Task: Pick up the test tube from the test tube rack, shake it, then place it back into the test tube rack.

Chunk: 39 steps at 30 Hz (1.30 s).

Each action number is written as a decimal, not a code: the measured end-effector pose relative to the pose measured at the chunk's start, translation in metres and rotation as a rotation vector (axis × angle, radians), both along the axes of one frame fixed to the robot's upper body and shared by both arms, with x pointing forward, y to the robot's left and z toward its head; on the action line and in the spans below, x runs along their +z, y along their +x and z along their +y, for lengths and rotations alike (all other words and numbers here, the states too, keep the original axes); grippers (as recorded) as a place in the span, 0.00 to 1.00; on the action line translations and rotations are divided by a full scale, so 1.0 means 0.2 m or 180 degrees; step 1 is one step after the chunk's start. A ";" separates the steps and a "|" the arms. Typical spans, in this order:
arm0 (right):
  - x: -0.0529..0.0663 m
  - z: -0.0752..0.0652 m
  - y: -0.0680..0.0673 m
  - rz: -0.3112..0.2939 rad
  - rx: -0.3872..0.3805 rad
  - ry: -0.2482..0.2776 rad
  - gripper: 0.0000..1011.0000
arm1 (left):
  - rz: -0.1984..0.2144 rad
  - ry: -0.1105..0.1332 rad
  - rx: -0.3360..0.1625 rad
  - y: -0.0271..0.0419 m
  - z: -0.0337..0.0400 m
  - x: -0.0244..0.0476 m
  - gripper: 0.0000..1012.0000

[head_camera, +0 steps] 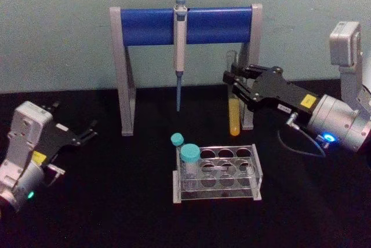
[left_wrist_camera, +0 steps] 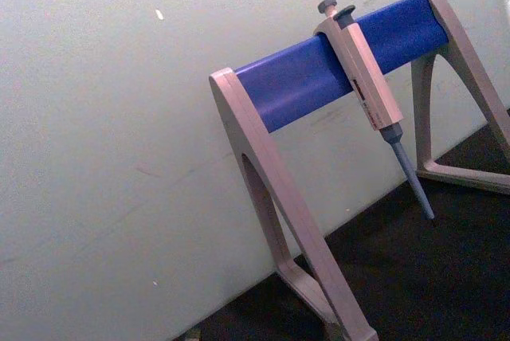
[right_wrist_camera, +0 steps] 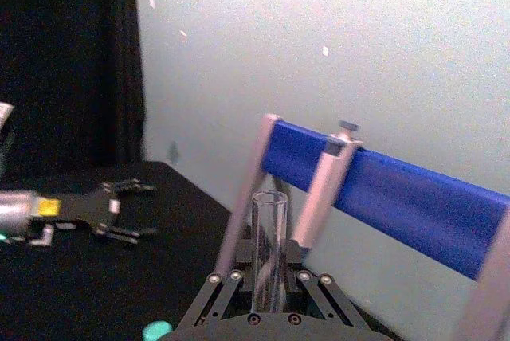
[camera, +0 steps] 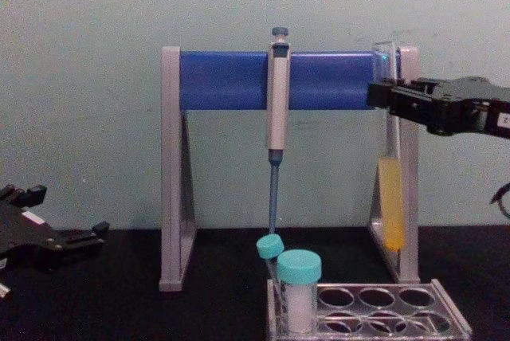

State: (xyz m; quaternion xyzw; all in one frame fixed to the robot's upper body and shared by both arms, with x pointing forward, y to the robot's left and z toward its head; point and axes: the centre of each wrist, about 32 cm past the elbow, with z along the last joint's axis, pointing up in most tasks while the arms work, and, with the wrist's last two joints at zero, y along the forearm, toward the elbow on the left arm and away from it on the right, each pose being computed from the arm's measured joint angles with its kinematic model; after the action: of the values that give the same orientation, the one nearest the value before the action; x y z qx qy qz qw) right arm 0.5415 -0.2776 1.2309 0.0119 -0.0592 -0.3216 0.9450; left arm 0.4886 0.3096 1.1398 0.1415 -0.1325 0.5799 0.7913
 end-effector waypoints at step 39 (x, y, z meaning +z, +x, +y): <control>-0.21 -0.07 -0.01 0.0067 0.0413 0.0369 0.22 | 0.0000 0.0000 0.0000 0.000 0.000 0.000 0.99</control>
State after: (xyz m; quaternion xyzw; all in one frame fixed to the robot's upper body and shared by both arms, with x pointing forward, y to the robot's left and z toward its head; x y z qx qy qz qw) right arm 0.5390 -0.2914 1.1898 0.0669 -0.0297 -0.2626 0.9621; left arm 0.4886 0.3097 1.1398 0.1415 -0.1324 0.5799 0.7913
